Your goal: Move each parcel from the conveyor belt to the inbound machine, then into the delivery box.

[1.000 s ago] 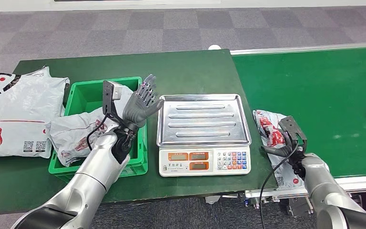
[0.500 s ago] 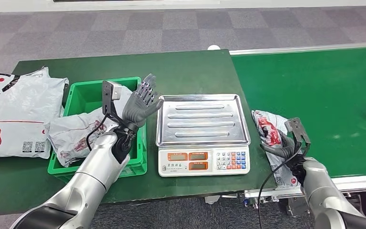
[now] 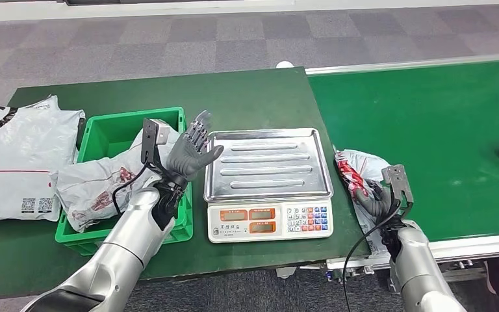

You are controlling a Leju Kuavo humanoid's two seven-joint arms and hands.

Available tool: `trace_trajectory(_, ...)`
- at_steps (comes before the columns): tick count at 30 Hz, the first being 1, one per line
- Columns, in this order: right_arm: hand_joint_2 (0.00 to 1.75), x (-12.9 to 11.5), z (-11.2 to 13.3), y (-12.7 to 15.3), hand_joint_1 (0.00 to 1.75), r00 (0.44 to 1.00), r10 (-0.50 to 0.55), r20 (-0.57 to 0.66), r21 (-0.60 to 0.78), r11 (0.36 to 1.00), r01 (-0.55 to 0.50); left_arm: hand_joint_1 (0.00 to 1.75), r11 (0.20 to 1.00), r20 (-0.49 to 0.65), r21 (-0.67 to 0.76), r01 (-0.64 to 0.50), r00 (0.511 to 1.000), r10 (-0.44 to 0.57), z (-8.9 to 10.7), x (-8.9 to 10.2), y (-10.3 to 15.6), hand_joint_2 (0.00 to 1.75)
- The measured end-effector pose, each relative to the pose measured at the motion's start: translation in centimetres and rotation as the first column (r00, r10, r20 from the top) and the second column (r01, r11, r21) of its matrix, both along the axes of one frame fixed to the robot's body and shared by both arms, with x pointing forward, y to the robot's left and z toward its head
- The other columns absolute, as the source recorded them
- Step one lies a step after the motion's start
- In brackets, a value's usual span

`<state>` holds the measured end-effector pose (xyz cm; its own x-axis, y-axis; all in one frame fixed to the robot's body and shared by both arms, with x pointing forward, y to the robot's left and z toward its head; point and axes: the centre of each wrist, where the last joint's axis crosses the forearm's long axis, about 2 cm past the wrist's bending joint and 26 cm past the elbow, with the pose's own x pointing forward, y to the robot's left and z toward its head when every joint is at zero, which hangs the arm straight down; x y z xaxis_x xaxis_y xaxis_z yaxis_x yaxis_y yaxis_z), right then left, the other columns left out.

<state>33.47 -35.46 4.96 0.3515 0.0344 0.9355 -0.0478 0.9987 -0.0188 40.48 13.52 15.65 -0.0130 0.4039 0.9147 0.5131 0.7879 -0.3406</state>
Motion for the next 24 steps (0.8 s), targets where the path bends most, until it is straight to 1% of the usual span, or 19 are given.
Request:
trace_trajectory(4, 1.75, -0.2, 0.7, 0.9, 1.75, 0.997, 0.007, 0.072, -0.137, 0.991, 0.003, 0.00, 1.000, 0.002, 0.011, -0.002, 1.000, 0.002, -0.2, -0.2, 0.0, 1.75)
trace_trajectory(7, 1.75, 0.2, 2.1, 1.5, 1.75, 0.984, 0.015, 0.178, -0.261, 0.965, 0.033, 0.00, 1.000, 0.004, 0.018, -0.003, 1.000, 0.003, -0.4, -0.4, 0.0, 1.75)
trace_trajectory(9, 1.75, 1.1, 3.7, 1.7, 1.75, 0.963, 0.023, 0.270, -0.300, 0.952, 0.061, 0.00, 1.000, 0.008, 0.019, -0.005, 1.000, 0.005, -0.4, -0.5, 0.1, 1.75)
trace_trajectory(11, 1.75, 2.5, 5.7, 1.6, 1.75, 0.931, 0.031, 0.364, -0.302, 0.950, 0.086, 0.00, 1.000, 0.012, 0.019, -0.003, 1.000, 0.003, -0.5, -0.5, 0.1, 1.75)
trace_trajectory(14, 1.75, 5.2, 9.5, 0.8, 1.75, 0.866, 0.034, 0.498, -0.280, 0.952, 0.124, 0.00, 1.000, 0.017, 0.015, 0.003, 1.000, -0.003, -0.2, -0.3, -0.1, 1.75)
trace_trajectory(17, 1.75, 7.1, 12.5, 0.1, 1.75, 0.817, 0.033, 0.576, -0.270, 0.951, 0.152, 0.00, 1.000, 0.024, 0.012, 0.005, 1.000, -0.005, 0.3, 0.0, -0.1, 1.75)
trace_trajectory(20, 1.75, 7.9, 13.8, 0.0, 1.75, 0.796, 0.036, 0.604, -0.266, 0.951, 0.160, 0.00, 1.000, 0.025, 0.012, 0.005, 1.000, -0.006, 0.3, 0.2, -0.1, 1.75)
trace_trajectory(24, 1.75, 8.2, 14.3, 0.0, 1.75, 0.788, 0.037, 0.615, -0.265, 0.950, 0.162, 0.00, 1.000, 0.018, 0.014, 0.006, 1.000, -0.006, 0.2, 0.1, -0.1, 1.75)
